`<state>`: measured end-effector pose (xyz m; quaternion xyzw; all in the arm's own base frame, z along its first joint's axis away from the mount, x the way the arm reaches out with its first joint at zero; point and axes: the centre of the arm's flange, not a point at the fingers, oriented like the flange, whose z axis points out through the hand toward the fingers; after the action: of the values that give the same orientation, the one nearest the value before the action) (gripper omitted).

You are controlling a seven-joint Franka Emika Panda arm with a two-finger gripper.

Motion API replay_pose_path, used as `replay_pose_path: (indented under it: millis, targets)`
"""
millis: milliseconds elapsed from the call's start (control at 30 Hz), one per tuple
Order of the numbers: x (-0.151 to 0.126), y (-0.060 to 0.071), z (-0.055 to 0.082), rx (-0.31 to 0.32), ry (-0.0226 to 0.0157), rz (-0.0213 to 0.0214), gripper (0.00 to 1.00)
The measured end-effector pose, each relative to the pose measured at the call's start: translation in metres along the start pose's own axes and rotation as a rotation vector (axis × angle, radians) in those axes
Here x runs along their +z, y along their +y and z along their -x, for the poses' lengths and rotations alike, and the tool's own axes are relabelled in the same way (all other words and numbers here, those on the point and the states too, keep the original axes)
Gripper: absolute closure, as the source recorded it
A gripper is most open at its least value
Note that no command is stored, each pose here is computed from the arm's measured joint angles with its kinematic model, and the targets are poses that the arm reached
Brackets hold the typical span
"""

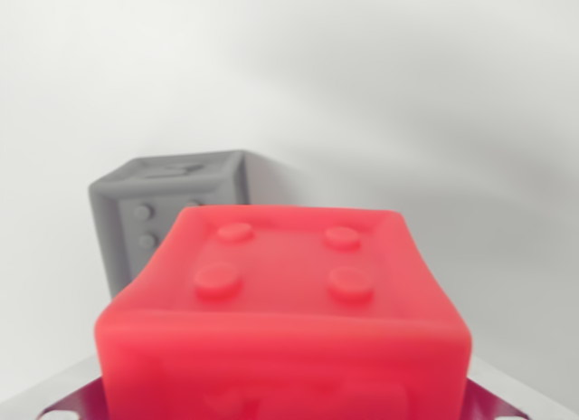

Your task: Destack cube

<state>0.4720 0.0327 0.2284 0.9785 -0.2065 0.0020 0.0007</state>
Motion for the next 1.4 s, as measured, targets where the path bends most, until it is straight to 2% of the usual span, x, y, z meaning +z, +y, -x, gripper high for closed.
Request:
replay_pose_path:
  millis: [300,767,1400]
  targets:
    - [0.002,0.011,-0.014,0.024,0.0005,0.0,1.0]
    - [0.005,0.029,-0.037,0.061,-0.0011,0.0008,1.0]
    - [0.009,0.052,-0.065,0.11,0.0001,0.0004,1.0]
